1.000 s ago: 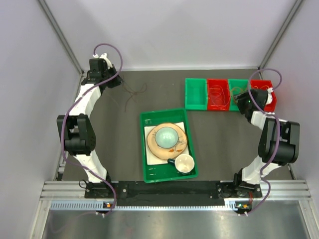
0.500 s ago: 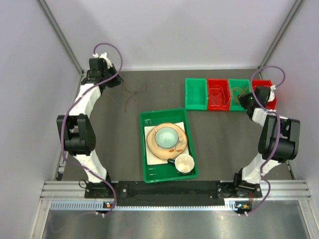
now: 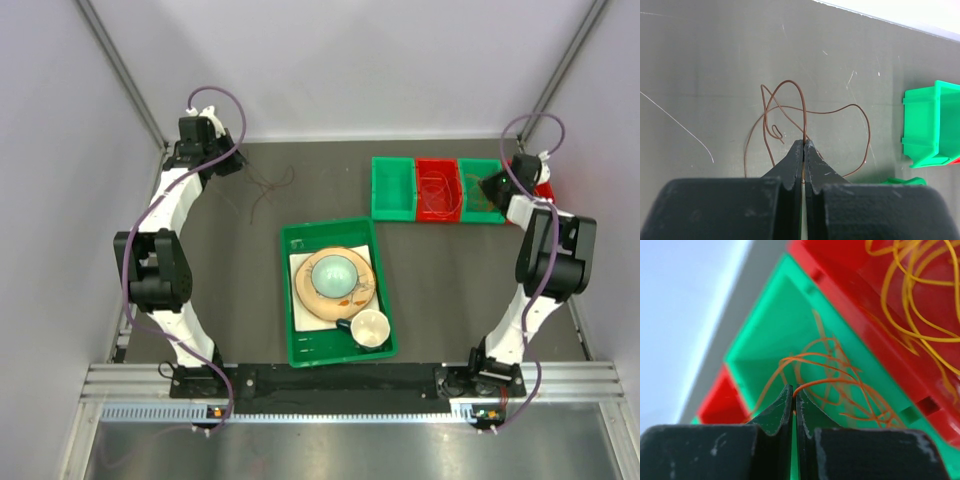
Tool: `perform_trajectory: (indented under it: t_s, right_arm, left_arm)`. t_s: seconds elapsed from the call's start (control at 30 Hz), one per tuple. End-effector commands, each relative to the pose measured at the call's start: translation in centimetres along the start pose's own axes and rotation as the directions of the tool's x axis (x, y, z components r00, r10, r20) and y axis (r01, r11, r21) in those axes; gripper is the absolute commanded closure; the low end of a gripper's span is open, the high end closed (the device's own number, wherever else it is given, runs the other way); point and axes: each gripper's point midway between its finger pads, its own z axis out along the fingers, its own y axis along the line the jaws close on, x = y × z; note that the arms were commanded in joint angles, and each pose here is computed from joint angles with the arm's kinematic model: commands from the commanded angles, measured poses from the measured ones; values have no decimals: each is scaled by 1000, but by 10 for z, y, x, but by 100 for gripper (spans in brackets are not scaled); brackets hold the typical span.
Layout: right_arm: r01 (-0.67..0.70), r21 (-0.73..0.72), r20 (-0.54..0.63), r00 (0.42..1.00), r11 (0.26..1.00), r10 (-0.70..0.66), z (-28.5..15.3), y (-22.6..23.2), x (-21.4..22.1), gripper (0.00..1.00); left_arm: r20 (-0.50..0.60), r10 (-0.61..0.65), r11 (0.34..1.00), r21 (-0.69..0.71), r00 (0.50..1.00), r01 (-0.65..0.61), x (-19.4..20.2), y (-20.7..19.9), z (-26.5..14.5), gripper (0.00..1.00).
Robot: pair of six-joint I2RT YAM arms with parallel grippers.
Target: Untangle the cables
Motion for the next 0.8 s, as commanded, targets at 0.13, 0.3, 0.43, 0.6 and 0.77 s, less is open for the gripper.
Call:
perform_trajectory:
  t_s: [0.13, 0.3, 0.43, 0.6, 0.77]
  right_arm:
    - [78, 84, -22, 997, 993, -76, 17, -24, -1, 100]
    - [83, 41, -18, 996, 996, -82, 10, -14, -3, 83]
    - [101, -8, 36, 994, 995, -100, -13, 11, -23, 59]
    - [141, -40, 114, 984, 989, -135, -45, 38, -50, 34]
    - [183, -53, 134, 975, 982, -174, -66, 48, -57, 14]
  left_arm:
    - [61, 29, 999, 20, 998, -30, -23, -12, -10, 100]
    - [59, 28, 999, 24, 998, -30, -23, -13, -10, 100]
    - [62, 26, 999, 40, 998, -29, -25, -18, -13, 100]
    - [66, 39, 996, 76, 997, -44, -24, -37, -13, 100]
    - [31, 40, 996, 82, 999, -43, -9, -40, 5, 100]
